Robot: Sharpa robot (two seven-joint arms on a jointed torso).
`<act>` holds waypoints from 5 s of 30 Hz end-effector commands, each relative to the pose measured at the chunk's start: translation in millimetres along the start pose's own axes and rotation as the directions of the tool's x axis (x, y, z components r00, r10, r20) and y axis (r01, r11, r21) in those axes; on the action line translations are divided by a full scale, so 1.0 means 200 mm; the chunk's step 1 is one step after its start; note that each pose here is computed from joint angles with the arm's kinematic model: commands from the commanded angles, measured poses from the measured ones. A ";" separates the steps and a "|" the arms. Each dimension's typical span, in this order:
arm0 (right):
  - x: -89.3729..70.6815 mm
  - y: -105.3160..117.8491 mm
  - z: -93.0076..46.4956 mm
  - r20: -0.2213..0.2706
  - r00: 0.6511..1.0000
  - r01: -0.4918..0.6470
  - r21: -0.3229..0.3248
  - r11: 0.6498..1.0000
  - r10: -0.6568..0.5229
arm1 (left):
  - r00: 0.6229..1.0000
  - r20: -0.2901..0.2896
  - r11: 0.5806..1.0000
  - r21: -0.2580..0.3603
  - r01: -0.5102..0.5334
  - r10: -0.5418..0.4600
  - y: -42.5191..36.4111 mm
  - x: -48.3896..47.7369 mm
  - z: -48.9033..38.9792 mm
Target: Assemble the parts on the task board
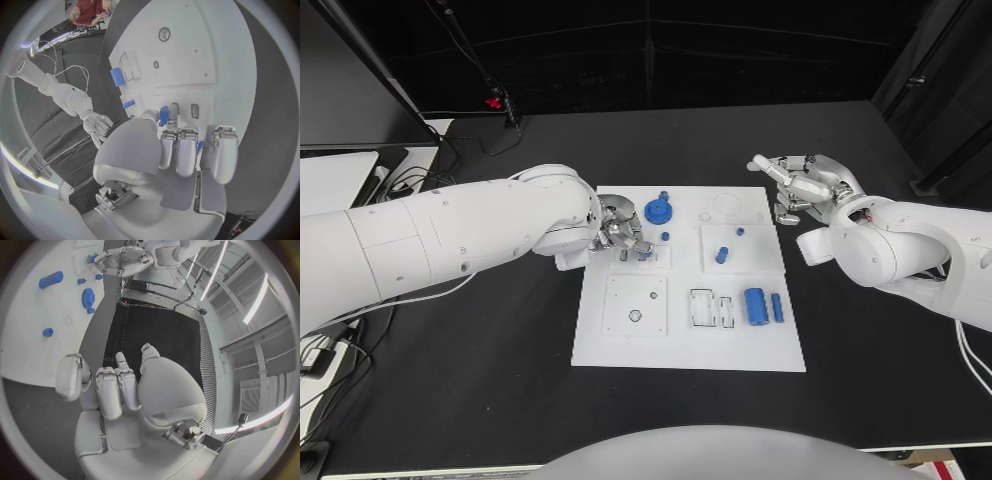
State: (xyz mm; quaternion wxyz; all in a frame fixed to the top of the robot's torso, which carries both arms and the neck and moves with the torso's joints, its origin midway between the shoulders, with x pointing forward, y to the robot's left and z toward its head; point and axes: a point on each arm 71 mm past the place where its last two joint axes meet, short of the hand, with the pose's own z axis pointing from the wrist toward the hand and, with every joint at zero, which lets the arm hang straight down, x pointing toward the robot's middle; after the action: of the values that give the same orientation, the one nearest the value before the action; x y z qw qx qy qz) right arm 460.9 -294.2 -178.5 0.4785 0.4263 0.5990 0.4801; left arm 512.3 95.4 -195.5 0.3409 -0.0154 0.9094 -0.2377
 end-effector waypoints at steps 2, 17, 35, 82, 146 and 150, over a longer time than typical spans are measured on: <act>0.00 0.00 0.00 -0.003 1.000 -0.003 -0.003 1.000 0.003 | 1.000 0.002 1.000 0.011 0.001 -0.001 0.015 -0.003 -0.022; 0.00 0.00 0.00 -0.004 1.000 -0.003 -0.006 1.000 0.003 | 1.000 0.003 1.000 -0.013 0.005 -0.005 0.045 -0.010 -0.028; 0.01 0.00 0.00 -0.008 1.000 -0.005 -0.004 1.000 0.004 | 1.000 0.000 0.998 -0.060 0.003 -0.003 0.057 -0.016 -0.015; 0.02 -0.01 0.00 -0.007 0.998 -0.058 0.017 0.998 0.058 | 0.998 -0.053 0.996 -0.090 -0.029 0.024 0.037 -0.003 0.032; 0.03 -0.01 -0.01 -0.007 0.994 -0.110 0.042 0.993 0.111 | 0.997 -0.072 0.992 -0.115 -0.043 0.034 0.012 0.036 0.047; 0.04 -0.01 -0.01 -0.014 0.993 -0.119 0.046 0.992 0.120 | 0.997 -0.040 0.990 -0.121 -0.073 0.069 0.009 0.027 0.049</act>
State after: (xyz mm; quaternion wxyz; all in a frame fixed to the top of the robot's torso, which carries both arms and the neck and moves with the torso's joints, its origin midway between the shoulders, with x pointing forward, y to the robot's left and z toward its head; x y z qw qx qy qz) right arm 456.8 -288.6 -182.2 0.4434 0.4646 0.5891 0.4903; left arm 516.0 90.8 -199.8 0.3236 -0.0100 0.9266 -0.1913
